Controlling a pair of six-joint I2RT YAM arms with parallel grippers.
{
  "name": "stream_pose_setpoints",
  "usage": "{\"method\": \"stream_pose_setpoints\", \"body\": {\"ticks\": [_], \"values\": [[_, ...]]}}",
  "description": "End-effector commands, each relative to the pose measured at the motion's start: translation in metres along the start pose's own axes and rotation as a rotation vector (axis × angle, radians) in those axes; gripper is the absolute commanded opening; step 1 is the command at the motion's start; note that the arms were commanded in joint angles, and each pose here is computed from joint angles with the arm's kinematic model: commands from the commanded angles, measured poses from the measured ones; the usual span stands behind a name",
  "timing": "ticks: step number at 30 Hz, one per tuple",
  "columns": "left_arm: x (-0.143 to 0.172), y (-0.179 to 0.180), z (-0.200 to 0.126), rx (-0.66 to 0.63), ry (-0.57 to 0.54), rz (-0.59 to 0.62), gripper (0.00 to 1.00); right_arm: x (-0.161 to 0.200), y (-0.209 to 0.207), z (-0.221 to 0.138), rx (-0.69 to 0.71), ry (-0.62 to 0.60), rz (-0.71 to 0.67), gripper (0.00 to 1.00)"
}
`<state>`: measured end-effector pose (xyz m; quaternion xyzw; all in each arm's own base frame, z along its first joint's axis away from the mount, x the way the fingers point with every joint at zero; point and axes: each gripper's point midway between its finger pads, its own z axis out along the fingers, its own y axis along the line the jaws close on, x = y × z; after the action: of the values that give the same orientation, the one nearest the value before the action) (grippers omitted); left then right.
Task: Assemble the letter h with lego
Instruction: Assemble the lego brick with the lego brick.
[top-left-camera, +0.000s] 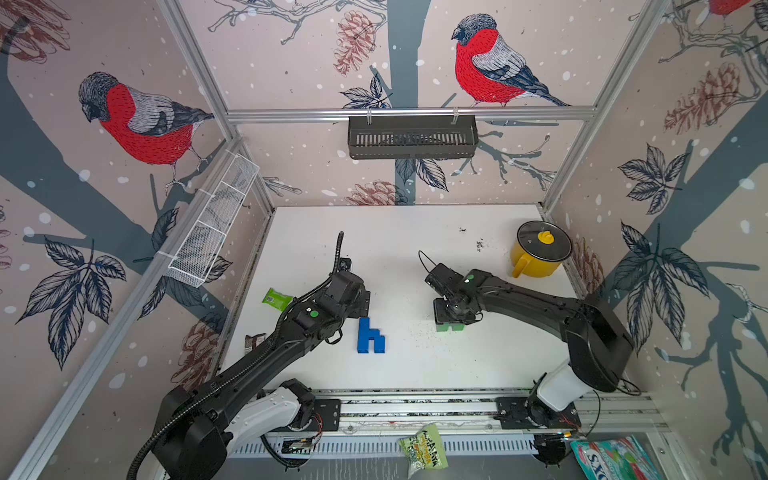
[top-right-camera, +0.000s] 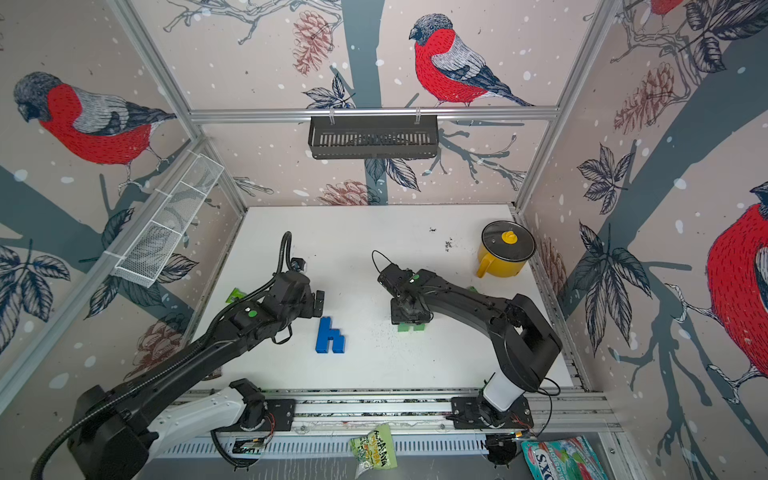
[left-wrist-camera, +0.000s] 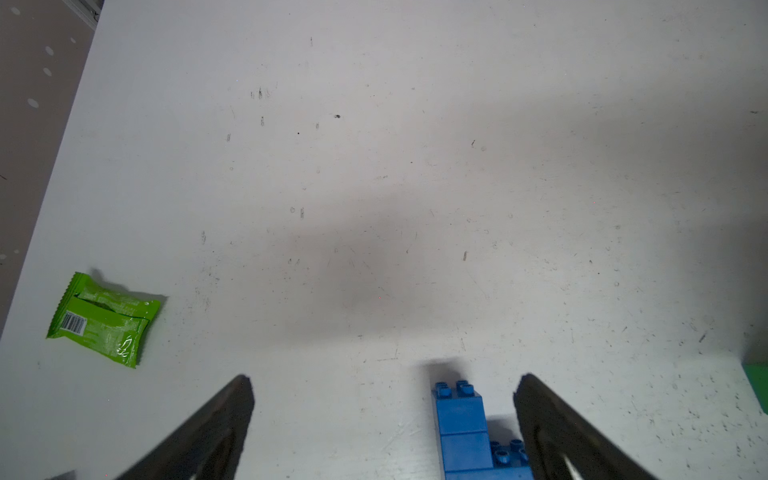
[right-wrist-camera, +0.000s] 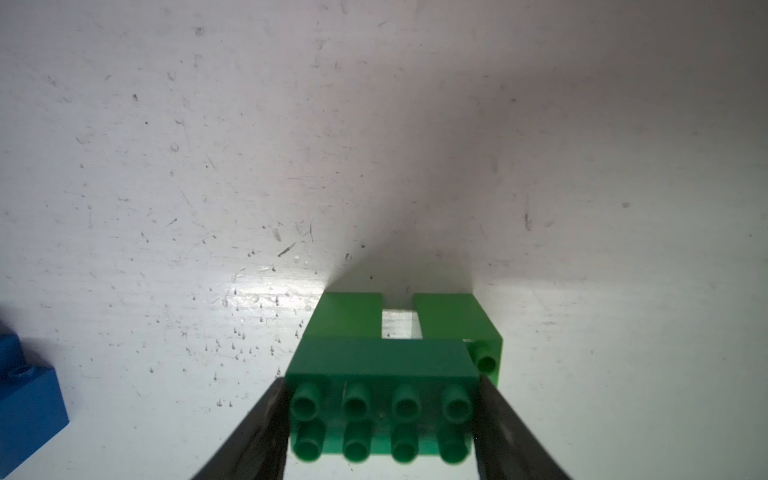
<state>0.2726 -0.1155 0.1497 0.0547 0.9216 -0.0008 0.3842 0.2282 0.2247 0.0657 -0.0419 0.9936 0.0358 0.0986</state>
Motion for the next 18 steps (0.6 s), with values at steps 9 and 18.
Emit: {"method": "stream_pose_setpoints", "body": {"ticks": [9, 18], "values": [[-0.003, -0.001, -0.002, 0.006, -0.006, 0.005, 0.98, 0.0, 0.003, -0.006, -0.01, -0.018, 0.034, 0.73], [-0.003, 0.0, -0.003, 0.004, -0.006, 0.006, 0.98, -0.021, -0.012, -0.039, -0.003, -0.094, 0.066, 0.78]]}}
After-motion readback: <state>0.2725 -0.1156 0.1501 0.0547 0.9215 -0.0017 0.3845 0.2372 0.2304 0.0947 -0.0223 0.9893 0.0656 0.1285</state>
